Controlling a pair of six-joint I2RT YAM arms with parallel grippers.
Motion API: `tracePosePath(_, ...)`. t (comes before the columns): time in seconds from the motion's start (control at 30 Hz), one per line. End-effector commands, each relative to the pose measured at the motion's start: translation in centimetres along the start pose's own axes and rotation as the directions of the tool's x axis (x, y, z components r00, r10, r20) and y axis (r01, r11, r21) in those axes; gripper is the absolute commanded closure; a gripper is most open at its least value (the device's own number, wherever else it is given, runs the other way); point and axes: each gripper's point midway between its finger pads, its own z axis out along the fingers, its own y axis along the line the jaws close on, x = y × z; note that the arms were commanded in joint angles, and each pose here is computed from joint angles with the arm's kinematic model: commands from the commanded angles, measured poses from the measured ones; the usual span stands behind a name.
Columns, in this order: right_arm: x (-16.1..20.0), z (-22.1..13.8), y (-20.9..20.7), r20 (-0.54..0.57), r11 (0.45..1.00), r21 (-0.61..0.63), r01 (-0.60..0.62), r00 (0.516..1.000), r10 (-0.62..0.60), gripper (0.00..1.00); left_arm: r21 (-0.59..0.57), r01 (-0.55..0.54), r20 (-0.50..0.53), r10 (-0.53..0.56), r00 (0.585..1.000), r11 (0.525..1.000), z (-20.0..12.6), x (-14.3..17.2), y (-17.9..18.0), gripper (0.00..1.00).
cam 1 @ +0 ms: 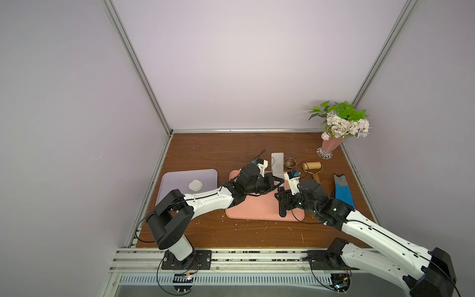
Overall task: Roll out the dumpling wrappers from the dough
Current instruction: Pick up the spatula from the center of the board.
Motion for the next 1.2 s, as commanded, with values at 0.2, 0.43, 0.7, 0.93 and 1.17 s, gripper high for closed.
tracePosePath(0.2,-1.4,-2.6,0.0,0.166,0.997,-0.050,-0.055,0.984,0.062,0.01,0.137,0.113,0.035,-0.119,0.992,0.984,-1.1,-1.1,-0.7,1.00)
tracePosePath(0.43,0.6,-1.3,-0.9,0.093,0.998,0.017,-0.053,0.994,0.052,0.14,0.185,0.142,0.070,-0.157,0.985,0.973,-1.9,-2.0,-1.4,1.00)
tracePosePath(0.7,1.6,-0.4,0.2,0.049,0.999,0.031,0.007,0.999,-0.009,0.21,0.218,0.183,0.105,-0.210,0.972,0.959,-2.7,-2.7,-1.1,1.00)
tracePosePath(0.93,1.7,0.2,0.4,0.065,0.997,0.072,0.017,0.998,-0.022,0.35,0.239,0.202,0.102,-0.232,0.967,0.950,-2.7,-2.8,-1.3,1.00)
tracePosePath(1.17,0.3,0.0,0.2,0.098,0.992,0.118,0.034,0.994,-0.046,0.63,0.237,0.206,0.092,-0.233,0.968,0.949,-2.9,-2.5,-1.1,1.00)
